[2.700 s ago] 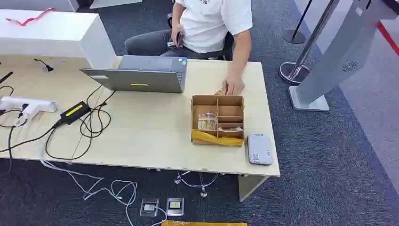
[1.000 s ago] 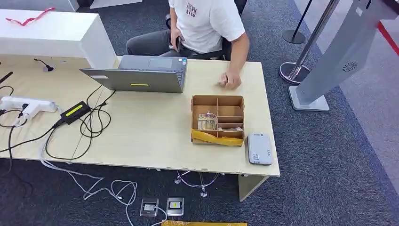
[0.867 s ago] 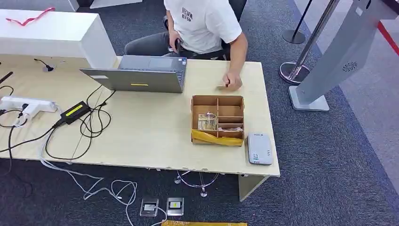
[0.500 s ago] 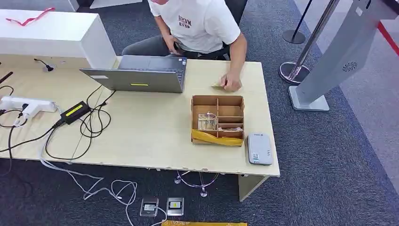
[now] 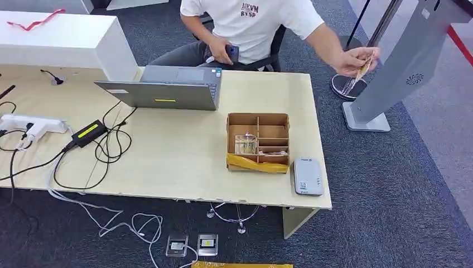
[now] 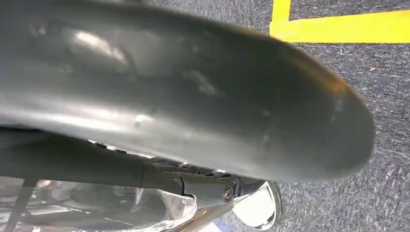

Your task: Pass the card to the sensor for recognition and then transmit it.

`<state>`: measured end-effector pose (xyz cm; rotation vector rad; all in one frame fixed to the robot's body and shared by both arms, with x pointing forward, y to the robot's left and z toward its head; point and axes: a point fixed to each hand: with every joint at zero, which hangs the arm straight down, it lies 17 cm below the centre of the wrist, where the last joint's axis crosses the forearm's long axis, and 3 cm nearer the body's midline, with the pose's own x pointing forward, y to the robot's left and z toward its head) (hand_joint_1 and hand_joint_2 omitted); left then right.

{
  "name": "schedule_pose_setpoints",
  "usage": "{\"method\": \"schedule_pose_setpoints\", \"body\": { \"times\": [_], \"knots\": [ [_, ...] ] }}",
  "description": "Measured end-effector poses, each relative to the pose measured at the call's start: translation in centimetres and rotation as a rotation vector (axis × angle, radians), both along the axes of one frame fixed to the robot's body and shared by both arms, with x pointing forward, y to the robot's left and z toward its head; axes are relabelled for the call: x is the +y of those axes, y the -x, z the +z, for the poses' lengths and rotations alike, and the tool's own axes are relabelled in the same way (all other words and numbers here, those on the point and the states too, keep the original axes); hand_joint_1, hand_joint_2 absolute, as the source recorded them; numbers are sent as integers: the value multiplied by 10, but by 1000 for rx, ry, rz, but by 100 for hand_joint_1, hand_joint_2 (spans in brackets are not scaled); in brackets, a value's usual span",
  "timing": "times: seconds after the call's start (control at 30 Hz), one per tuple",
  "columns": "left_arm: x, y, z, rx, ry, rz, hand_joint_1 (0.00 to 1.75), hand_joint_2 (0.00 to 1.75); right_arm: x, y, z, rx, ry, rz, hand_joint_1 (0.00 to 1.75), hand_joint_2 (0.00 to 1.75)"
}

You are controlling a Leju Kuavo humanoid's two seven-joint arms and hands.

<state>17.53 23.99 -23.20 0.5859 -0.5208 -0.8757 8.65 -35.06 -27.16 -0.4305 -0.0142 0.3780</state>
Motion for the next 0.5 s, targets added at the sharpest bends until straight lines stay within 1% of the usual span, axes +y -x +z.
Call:
{"method": "schedule_pose_setpoints", "body": {
  "times": [0.33,0.5],
  "knots": [
    [-3,-2,1,-4,7,-3,0,175,-1,0,0,-3,3,-3,0,0],
    [-2,-2,1,-6,7,-4,0,175,-15,-1,2,-9,41,-23,0,0]
  ]
}}
